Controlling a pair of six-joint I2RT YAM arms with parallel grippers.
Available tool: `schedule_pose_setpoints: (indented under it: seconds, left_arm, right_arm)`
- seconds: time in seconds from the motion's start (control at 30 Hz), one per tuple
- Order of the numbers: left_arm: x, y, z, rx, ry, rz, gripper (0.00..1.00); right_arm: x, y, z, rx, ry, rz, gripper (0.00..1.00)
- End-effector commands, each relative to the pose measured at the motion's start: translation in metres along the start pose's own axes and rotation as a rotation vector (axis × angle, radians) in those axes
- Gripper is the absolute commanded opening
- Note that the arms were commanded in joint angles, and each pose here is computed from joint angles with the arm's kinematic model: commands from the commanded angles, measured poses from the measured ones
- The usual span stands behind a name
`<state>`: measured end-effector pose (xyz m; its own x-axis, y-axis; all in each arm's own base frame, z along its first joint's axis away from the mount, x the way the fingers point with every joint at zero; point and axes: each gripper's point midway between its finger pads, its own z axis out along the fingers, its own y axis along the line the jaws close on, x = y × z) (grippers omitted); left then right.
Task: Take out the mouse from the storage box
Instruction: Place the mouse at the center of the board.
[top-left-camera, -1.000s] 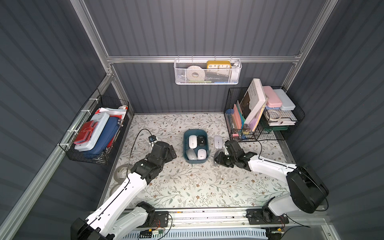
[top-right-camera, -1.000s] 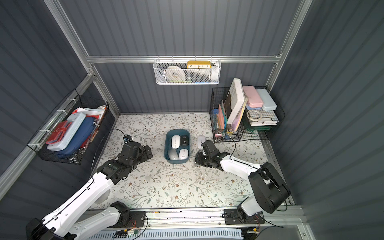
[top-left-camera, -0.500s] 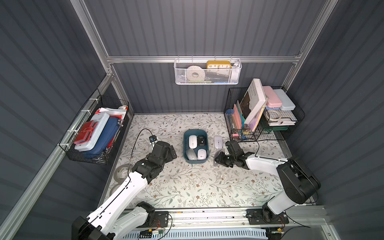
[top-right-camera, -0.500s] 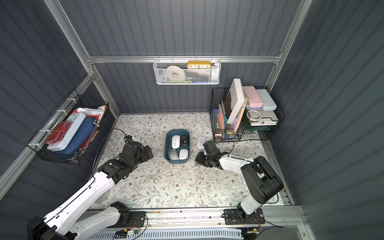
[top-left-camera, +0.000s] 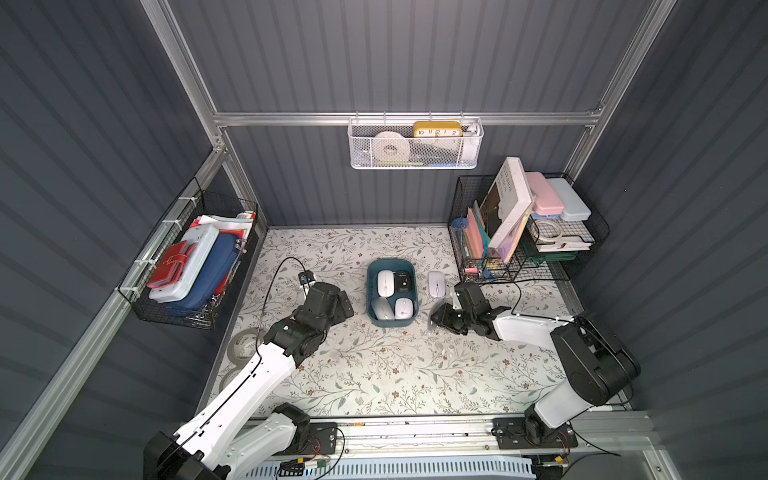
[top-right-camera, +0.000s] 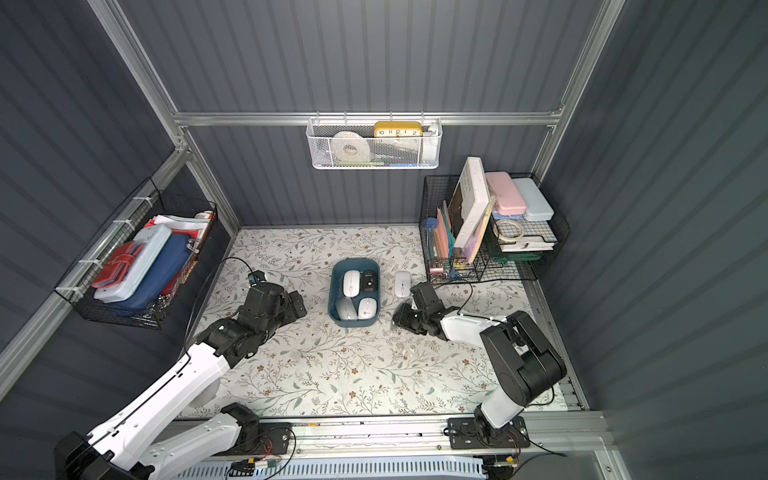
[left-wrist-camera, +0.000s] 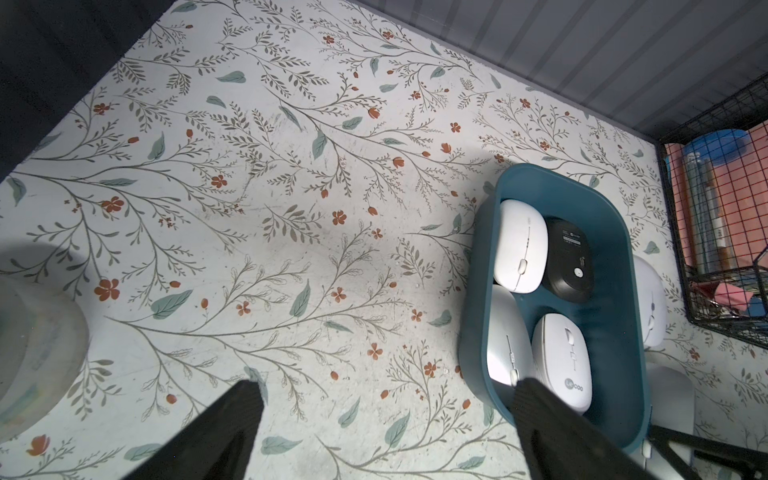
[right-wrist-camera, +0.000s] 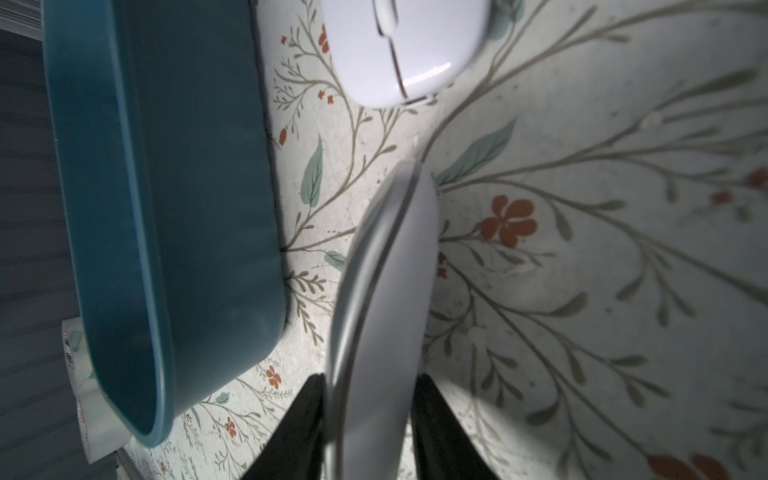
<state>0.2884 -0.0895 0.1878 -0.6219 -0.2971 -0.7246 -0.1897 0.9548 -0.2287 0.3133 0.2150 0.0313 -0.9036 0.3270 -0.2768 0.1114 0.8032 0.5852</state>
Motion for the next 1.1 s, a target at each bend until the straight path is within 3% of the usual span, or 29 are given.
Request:
schedule_pose_setpoints:
  seconds: [0.0,0.83,0.9,1.07]
  left_arm:
    - [-0.004,0.000,-0.004,0.005,-0.015,-0.002,0.99]
    - [-0.007,-0.005,-0.003,0.016,-0.011,0.012,0.99]
    - [-0.008,-0.010,-0.004,0.036,-0.004,0.018,0.99]
    - [-0.014,-0.030,-0.003,0.099,0.028,0.060,0.99]
  right_arm:
    - [0.009,-0.016,0.000,0.043,0.019,0.026,0.40]
    - [-0.003,-0.007,-0.024,0.047,-0.015,-0.007,0.46]
    - [-0.003,0.007,-0.035,0.067,-0.019,-0.088,0.48]
    - [-0.013,0.044,-0.079,0.339,-0.093,-0.394,0.58]
